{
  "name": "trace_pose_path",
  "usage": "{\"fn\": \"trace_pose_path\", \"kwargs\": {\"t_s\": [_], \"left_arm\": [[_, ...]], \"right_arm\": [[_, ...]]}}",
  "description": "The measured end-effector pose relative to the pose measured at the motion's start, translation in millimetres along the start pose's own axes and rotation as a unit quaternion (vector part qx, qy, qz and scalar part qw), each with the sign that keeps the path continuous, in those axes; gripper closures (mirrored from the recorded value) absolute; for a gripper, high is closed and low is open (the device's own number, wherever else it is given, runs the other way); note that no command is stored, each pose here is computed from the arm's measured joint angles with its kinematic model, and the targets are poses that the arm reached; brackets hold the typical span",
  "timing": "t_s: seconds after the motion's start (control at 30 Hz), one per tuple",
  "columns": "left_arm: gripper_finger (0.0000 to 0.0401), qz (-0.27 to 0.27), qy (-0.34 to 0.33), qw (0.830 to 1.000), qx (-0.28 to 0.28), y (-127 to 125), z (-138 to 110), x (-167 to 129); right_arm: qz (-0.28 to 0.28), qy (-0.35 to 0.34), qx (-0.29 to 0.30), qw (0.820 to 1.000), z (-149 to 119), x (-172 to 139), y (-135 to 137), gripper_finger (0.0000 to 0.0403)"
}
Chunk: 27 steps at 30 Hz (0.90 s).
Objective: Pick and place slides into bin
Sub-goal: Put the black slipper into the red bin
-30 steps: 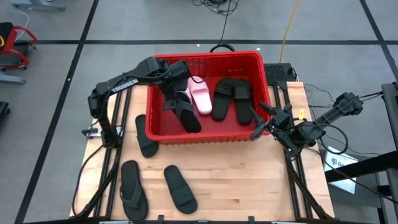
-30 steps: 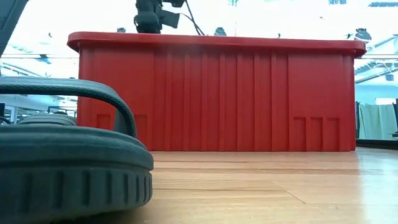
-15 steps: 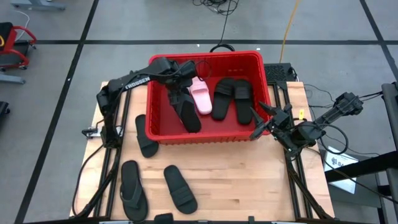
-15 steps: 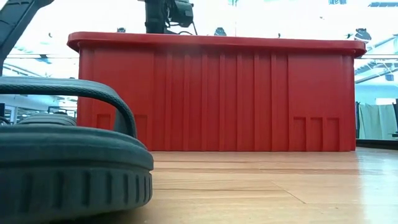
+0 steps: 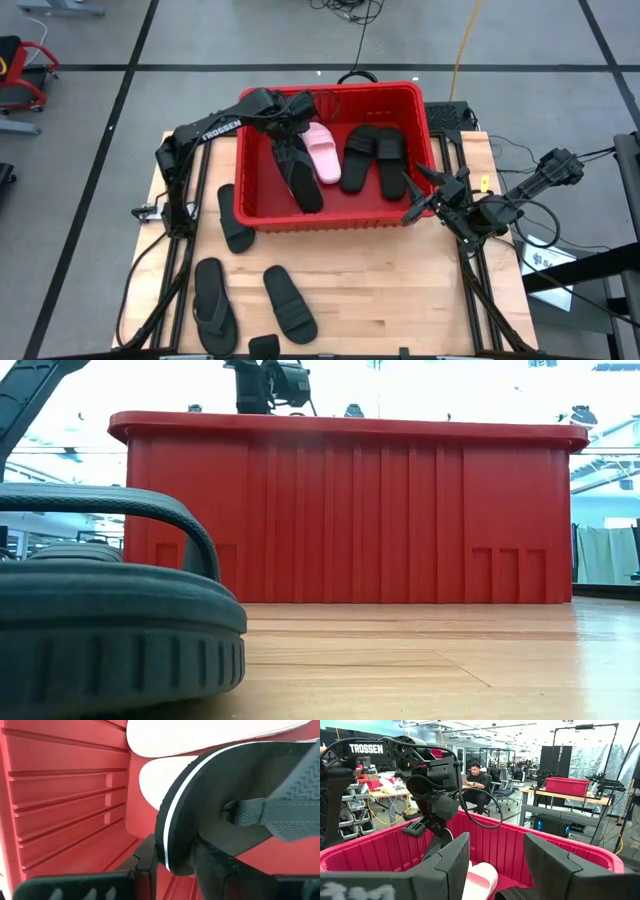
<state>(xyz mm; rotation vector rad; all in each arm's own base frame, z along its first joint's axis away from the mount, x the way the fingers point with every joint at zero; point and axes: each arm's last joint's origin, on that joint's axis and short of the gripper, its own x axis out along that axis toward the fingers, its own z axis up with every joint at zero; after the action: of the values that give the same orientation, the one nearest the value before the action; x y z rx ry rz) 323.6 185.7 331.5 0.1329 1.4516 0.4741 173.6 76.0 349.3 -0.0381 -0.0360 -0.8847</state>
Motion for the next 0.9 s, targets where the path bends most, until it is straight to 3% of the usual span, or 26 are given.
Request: {"fn": "trace_pose_path", "kwargs": {"t_s": [0.47, 0.8, 0.9], "left_arm": [[0.0239, 0.052, -0.023, 0.998, -0.017, 4.8, 6.2, -0.7], [0.0236, 0.055, -0.039, 0.997, -0.033, 5.4, 9.4, -1.3], [0.0239, 0.026, -0.031, 0.998, -0.057, 1.4, 6.7, -1.8]], "right_arm": [[0.000, 0.000, 0.000, 1.000, 0.0, 0.0, 0.0, 0.0227], [0.000, 0.000, 0.000, 1.000, 0.0, 0.0, 0.0, 0.0227], [0.000, 0.000, 0.000, 1.000, 0.0, 0.0, 0.0, 0.0227]]}}
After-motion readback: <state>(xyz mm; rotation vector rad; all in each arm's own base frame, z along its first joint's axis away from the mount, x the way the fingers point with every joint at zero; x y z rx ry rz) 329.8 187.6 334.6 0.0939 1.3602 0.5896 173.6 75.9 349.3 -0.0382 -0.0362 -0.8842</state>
